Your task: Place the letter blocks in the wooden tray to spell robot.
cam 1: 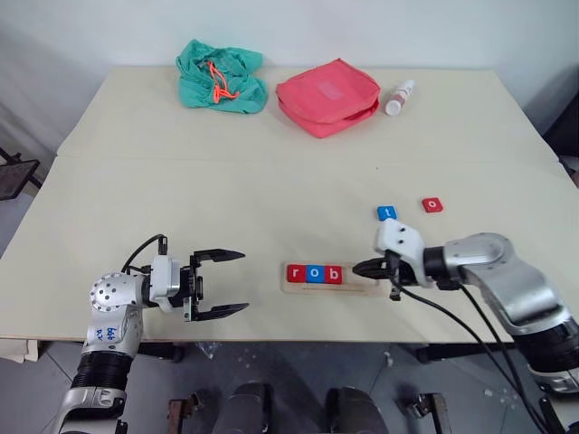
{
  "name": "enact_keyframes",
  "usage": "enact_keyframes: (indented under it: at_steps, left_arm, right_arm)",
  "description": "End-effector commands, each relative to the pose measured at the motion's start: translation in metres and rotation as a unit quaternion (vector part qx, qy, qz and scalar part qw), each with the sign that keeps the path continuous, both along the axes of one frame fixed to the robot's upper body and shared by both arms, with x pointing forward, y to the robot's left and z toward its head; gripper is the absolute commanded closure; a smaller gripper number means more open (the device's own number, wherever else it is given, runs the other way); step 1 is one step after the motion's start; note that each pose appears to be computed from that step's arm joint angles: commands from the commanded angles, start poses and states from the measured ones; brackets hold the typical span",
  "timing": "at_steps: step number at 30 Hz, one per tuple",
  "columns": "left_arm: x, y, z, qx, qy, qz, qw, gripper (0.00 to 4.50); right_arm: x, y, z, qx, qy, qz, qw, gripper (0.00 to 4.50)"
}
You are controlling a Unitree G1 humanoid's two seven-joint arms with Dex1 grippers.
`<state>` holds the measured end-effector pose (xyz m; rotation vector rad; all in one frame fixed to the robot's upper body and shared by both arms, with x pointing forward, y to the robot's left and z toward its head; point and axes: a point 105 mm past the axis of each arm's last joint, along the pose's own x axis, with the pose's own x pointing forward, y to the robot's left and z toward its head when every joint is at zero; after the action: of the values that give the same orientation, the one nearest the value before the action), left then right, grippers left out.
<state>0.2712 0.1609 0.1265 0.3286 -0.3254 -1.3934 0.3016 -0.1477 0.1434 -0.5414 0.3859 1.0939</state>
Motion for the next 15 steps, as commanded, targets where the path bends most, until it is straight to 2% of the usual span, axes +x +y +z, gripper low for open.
enact_keyframes:
  at_steps: [1, 5, 12, 13, 15]
  left_arm:
    - [0.000, 0.000, 0.006, -0.003, -0.014, -0.007, 1.000, 0.00]
    - [0.003, -0.001, 0.005, -0.004, -0.012, -0.012, 1.000, 0.00]
    - [0.007, -0.001, 0.003, -0.003, -0.008, -0.021, 1.000, 0.00]
    - [0.007, -0.001, 0.003, -0.003, -0.007, -0.022, 1.000, 0.00]
    - [0.008, -0.001, 0.004, -0.003, -0.007, -0.024, 1.000, 0.00]
  right_arm:
    - [0.001, -0.014, 0.027, 0.041, -0.044, -0.039, 0.997, 3.90]
    - [0.007, -0.041, 0.038, 0.079, -0.086, -0.109, 0.987, 2.60]
    - [0.003, -0.103, 0.029, 0.123, -0.131, -0.262, 0.948, 0.25]
    - [0.001, -0.111, 0.027, 0.131, -0.132, -0.283, 0.941, 0.02]
    - [-0.002, -0.126, 0.019, 0.141, -0.125, -0.326, 0.926, 0.02]
